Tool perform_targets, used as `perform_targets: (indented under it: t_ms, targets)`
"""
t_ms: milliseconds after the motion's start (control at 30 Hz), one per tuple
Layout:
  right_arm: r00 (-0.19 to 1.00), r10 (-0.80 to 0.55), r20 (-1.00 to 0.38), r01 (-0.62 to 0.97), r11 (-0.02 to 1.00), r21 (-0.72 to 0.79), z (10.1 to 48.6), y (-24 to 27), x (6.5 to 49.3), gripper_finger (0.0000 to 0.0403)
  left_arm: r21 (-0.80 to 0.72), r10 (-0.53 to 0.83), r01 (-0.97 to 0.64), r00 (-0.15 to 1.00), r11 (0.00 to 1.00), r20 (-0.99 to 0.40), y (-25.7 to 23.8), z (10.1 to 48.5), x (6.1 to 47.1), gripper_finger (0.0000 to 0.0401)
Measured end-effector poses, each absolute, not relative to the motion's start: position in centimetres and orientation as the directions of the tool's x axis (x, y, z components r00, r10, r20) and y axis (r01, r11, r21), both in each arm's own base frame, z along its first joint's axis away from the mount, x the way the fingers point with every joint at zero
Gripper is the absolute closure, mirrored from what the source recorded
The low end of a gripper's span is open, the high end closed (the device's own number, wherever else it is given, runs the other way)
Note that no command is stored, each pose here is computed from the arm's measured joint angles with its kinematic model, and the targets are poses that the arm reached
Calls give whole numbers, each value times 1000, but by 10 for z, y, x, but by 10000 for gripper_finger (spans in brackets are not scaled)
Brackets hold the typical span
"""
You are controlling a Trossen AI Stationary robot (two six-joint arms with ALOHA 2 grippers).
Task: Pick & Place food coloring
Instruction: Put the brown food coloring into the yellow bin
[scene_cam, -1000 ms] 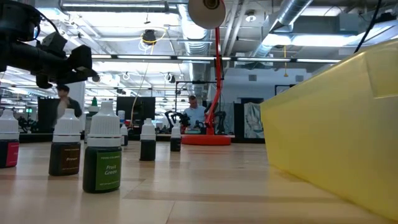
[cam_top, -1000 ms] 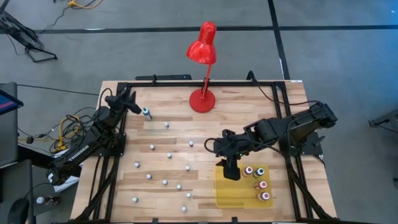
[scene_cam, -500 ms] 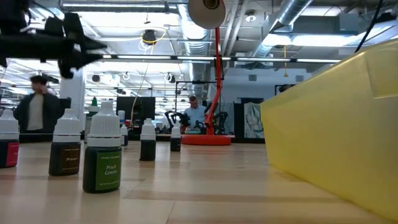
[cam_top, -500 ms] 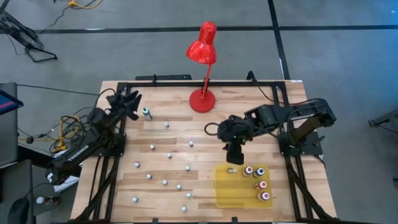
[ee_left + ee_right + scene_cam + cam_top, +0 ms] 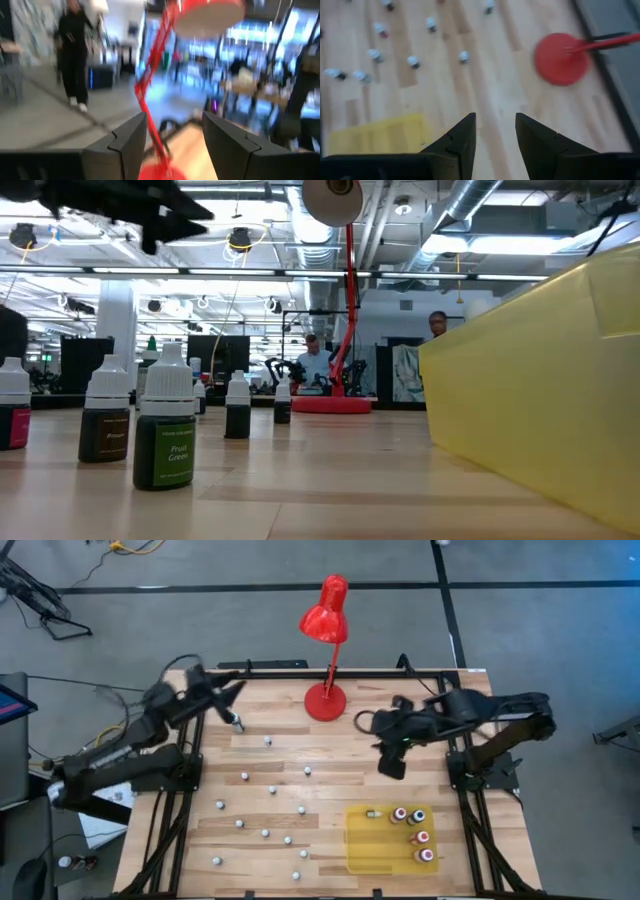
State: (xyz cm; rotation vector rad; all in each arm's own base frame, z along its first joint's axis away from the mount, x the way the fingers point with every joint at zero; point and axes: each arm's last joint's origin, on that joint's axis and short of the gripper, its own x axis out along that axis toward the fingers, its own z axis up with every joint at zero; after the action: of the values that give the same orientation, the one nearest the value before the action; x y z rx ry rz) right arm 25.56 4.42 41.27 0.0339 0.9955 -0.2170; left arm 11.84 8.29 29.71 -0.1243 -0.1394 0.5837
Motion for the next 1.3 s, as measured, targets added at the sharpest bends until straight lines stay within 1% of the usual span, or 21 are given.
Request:
perform_targets:
  t_ms: [100,167,333,433,533,633,700,800,1033,1133,1233,1300]
  targets:
    - [551,-242,-799,265,958,-107,421,42,236,276,-158,525,-530,848,833,-71,94,295,145,217]
    - [569,-267,-778,296,949,-109,424,41,223,276,-174,491,-517,854,838,-174,99,291,161,217]
    - [592,-313,-742,363,926,-102,423,40,197,274,-211,316,-392,893,895,-320,103,280,199,217]
    - [592,-342,-730,401,911,-101,416,40,187,274,-218,225,-323,898,921,-379,100,270,219,217]
    - [578,-352,-736,421,901,-100,406,40,181,274,-183,172,-288,862,940,-477,96,260,232,217]
    - [556,-353,-753,433,896,-100,393,41,177,274,-147,159,-306,781,941,-605,91,250,240,217]
    - [535,-355,-767,435,893,-110,384,42,176,274,-130,153,-313,735,941,-661,87,247,245,217]
    - [508,-361,-782,445,887,-121,372,43,174,274,-119,116,-279,698,953,-707,76,238,257,217]
    - [462,-378,-802,471,871,-138,356,42,175,274,-88,0,-108,632,990,-775,41,214,289,217]
    - [455,-379,-806,469,871,-145,354,42,174,274,-35,10,-61,622,998,-783,29,209,299,217]
    - [454,-379,-806,463,873,-150,354,42,174,274,24,53,-54,625,998,-779,20,199,308,217]
    - [454,-379,-806,463,873,-150,354,42,174,274,33,53,-44,628,998,-776,16,191,315,217]
